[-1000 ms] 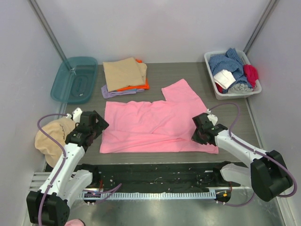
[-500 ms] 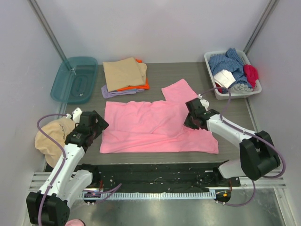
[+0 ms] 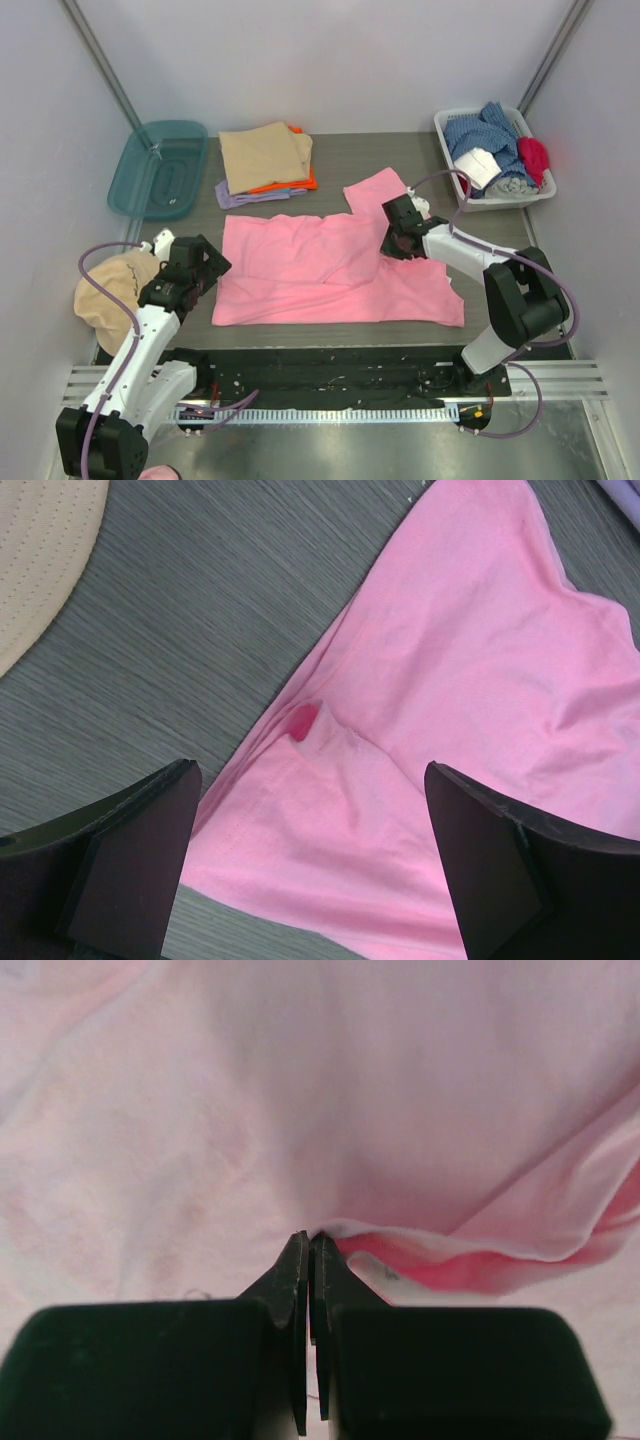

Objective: Fold and stack the t-shirts
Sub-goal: Fold the tshirt

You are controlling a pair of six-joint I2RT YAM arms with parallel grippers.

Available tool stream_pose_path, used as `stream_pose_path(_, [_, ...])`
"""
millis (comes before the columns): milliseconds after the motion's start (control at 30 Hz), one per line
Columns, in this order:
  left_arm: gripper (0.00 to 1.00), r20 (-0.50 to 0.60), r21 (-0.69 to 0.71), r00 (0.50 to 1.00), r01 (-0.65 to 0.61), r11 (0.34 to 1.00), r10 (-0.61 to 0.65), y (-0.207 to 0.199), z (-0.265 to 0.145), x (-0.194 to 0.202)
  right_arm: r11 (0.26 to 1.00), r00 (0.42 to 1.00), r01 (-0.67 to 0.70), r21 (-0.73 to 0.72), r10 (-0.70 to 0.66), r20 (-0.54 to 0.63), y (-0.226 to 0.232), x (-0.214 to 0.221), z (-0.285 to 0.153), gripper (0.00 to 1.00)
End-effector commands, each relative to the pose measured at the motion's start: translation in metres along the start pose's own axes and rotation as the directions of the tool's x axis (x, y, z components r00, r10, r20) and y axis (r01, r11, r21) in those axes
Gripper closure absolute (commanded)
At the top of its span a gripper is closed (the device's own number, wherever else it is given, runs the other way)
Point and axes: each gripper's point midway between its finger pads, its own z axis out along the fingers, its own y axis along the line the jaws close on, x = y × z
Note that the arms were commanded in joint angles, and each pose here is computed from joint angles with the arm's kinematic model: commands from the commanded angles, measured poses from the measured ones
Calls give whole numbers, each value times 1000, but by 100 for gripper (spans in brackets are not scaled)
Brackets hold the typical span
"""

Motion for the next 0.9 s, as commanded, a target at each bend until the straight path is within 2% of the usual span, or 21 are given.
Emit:
stream_pose_path(0, [0, 17, 1, 1000, -13, 1000, 13, 1, -1, -3, 998, 997, 25, -63, -20, 75, 31, -32, 4, 96])
stream_pose_path(67, [0, 17, 2, 1000, -14, 1000, 14, 1, -1, -3, 997, 997, 39, -73, -34, 62, 35, -32, 7, 95])
stream_pose_path(133, [0, 15, 0, 1000, -13, 1000, 13, 1, -1, -2, 996, 998, 45, -80, -41, 57, 40, -34, 10, 87])
stream_pose_path(167, [0, 12, 0, 1000, -15, 1000, 15, 2, -1, -1, 994, 997, 57, -90, -53, 51, 42, -33, 11, 72])
stream_pose_path(233, [0, 13, 0, 1000, -14, 1000, 14, 2, -1, -1, 992, 997, 69, -102, -64, 50, 46, -35, 11, 59])
stream_pose_path(267, [0, 10, -3, 1000, -15, 1000, 15, 3, 0, 0, 991, 997, 74, -112, -69, 46, 48, -35, 10, 47])
stream_pose_path(300, [0, 9, -2, 1000, -15, 1000, 15, 4, 0, 1, 989, 996, 85, -120, -80, 50, 50, -37, 8, 44])
stream_pose_path(400, [0, 3, 0, 1000, -17, 1000, 17, 3, 1, 3, 988, 992, 106, -116, -97, 82, 49, -46, -4, 40])
stream_pose_path(567, [0, -1, 38, 999, -46, 998, 46, -6, 1, 1, 991, 981, 117, -69, -104, 164, 29, -62, -43, 40])
stream_pose_path(700, [0, -32, 99, 995, -87, 991, 91, -20, 6, 5, 991, 984, 135, -12, -133, 117, -2, -37, -52, 40])
stream_pose_path(867, [0, -58, 160, 983, -161, 974, 172, -42, 9, 26, 991, 992, 127, -42, -126, 9, -28, 15, -52, 40])
